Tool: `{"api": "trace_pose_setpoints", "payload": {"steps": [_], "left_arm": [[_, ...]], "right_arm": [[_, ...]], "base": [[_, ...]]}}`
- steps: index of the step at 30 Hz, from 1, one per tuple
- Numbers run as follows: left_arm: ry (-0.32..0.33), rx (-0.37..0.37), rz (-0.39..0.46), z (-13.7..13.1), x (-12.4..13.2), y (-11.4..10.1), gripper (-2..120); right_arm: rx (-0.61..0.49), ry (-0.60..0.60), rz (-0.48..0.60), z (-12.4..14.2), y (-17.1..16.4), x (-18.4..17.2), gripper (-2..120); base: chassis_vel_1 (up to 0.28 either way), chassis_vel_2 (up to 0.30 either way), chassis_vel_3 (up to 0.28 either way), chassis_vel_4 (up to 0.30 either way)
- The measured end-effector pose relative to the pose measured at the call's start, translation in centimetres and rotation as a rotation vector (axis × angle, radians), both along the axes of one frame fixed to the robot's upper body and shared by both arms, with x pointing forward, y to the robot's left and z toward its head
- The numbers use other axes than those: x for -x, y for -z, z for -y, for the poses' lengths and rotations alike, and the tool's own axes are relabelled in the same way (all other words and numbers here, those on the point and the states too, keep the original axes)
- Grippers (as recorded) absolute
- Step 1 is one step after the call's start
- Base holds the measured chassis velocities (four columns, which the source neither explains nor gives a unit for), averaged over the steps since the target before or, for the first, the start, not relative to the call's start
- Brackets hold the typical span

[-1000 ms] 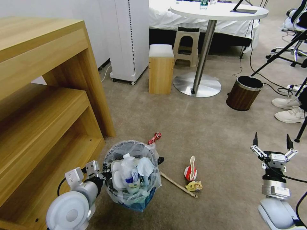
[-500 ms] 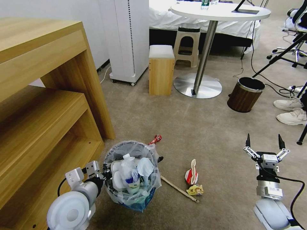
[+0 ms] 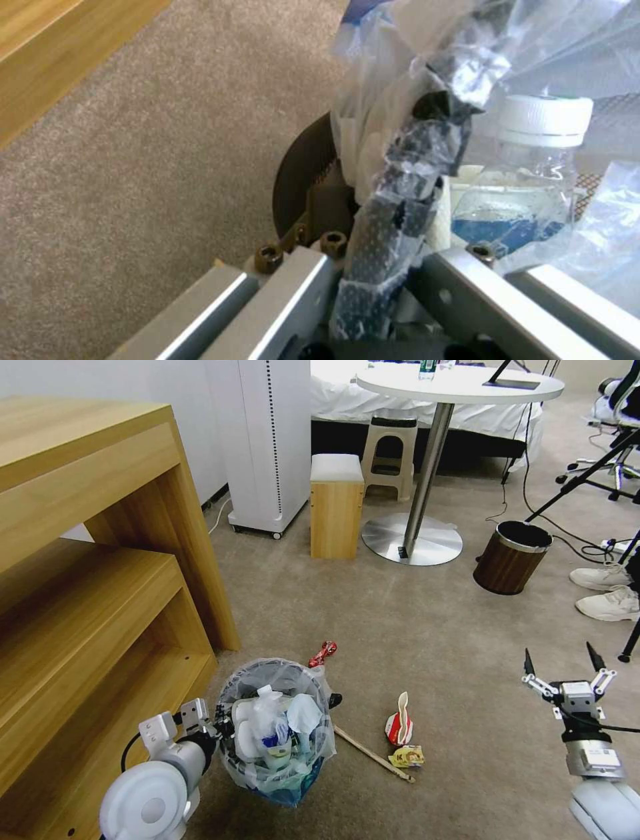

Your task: Pick up the trash bin and place the garbage on the floor into it.

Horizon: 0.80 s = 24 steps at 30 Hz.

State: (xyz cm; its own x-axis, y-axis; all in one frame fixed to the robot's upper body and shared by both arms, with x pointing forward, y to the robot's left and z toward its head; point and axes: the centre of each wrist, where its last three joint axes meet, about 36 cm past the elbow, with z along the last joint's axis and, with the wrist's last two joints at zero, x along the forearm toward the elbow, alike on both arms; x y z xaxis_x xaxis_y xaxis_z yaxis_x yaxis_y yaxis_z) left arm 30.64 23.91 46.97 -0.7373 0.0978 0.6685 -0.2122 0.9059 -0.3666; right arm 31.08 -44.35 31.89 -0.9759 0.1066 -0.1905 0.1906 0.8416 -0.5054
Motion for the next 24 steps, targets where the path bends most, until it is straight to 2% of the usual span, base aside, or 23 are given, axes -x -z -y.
{"api": "trace_pose_setpoints", "payload": {"steps": [2,4,8,9,10,13,14,16,24], "left_arm": [[0.0,-0.001,-0.002,0.1,0.0,0.1,0],[-0.001,0.0,-0.004,0.2,0.0,0.3,0],[-0.004,0.001,-0.006,0.2,0.0,0.5,0],[-0.006,0.0,-0.008,0.3,0.0,0.6,0],[-0.006,0.0,-0.008,0.3,0.0,0.6,0],[-0.006,-0.003,-0.015,0.4,-0.1,1.0,0],[-0.006,-0.003,-0.015,0.4,-0.1,1.0,0],[-0.005,-0.005,-0.02,0.5,-0.1,1.2,0],[-0.01,-0.016,-0.034,0.7,0.1,1.7,0]], "right_arm": [[0.026,-0.017,-0.017,0.2,0.5,-0.1,100],[0.1,-0.067,-0.029,1.2,1.0,-0.8,100],[0.123,-0.109,-0.049,0.7,1.4,-1.3,100],[0.092,-0.112,-0.065,-0.6,1.7,-1.2,100],[0.092,-0.112,-0.065,-0.6,1.7,-1.2,100],[-0.042,-0.072,-0.142,-5.2,2.1,-0.4,100],[-0.042,-0.072,-0.142,-5.2,2.1,-0.4,100],[-0.115,-0.053,-0.188,-7.6,2.1,0.0,100],[-0.237,-0.004,-0.265,-11.5,2.0,0.7,100]], "base": [[0.0,0.0,0.0,0.0],[0.0,0.0,0.0,0.0],[0.0,0.0,0.0,0.0],[0.0,0.0,0.0,0.0],[0.0,0.0,0.0,0.0],[0.0,0.0,0.0,0.0],[0.0,0.0,0.0,0.0],[0.0,0.0,0.0,0.0],[0.0,0.0,0.0,0.0]]}}
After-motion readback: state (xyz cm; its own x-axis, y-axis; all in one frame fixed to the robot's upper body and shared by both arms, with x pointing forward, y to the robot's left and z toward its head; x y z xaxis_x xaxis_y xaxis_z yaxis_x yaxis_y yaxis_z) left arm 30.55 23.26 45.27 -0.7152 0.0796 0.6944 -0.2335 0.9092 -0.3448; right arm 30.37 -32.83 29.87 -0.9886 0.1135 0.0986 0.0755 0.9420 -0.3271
